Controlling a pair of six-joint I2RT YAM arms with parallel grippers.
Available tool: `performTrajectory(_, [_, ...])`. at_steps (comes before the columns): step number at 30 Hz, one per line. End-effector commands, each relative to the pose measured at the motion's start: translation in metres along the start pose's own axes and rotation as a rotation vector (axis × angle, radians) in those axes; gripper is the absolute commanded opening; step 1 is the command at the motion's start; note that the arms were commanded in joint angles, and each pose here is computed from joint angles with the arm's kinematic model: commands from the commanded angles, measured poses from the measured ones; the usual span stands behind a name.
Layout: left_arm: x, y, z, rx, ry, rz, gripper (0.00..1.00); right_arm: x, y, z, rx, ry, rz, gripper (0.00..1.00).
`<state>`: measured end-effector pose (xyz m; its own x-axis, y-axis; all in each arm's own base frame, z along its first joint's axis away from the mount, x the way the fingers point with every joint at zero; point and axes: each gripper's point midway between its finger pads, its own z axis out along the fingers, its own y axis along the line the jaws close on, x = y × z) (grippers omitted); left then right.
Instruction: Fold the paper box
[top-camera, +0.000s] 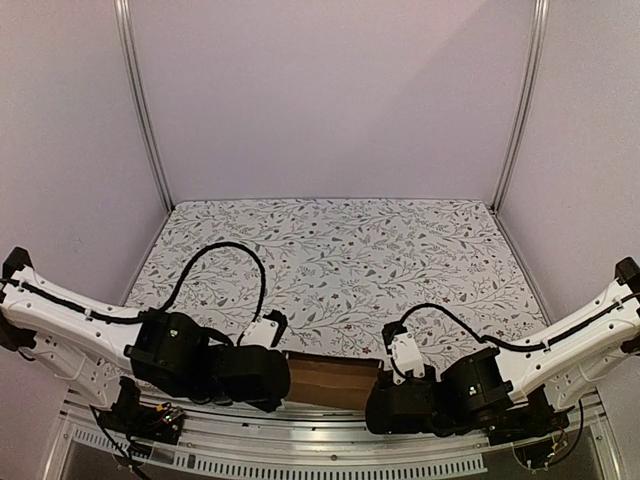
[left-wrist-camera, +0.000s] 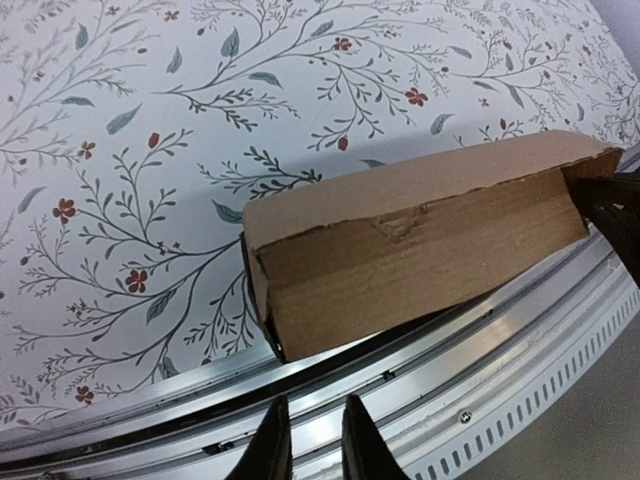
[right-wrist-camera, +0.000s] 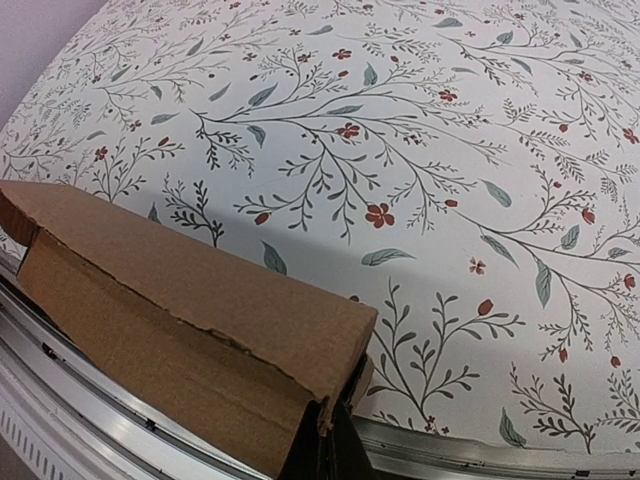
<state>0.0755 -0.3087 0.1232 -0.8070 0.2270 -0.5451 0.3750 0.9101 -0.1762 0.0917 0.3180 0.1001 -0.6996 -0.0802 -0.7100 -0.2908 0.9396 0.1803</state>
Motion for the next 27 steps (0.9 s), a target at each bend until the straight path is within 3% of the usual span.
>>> performTrajectory(1, [-0.031,-0.008,-0.021,0.061,-0.066,0.012,0.16,0.042,-0.025,0.017,0.091,0.132,-0.158,0.00])
performTrajectory(6, [-0.074,-0.006,-0.039,0.108,-0.140,-0.003,0.10,0.046,-0.023,0.023,0.098,0.129,-0.198,0.00])
performTrajectory(13, [-0.113,-0.014,-0.030,0.185,-0.173,-0.002,0.07,0.042,-0.010,0.033,0.109,0.086,-0.285,0.00])
performTrajectory(18, [-0.117,-0.025,-0.004,0.192,-0.125,0.033,0.07,0.041,-0.007,0.043,0.128,0.081,-0.318,0.00])
performTrajectory(27, [-0.088,-0.024,0.034,0.186,-0.026,0.038,0.04,0.037,-0.008,0.056,0.140,0.073,-0.336,0.00])
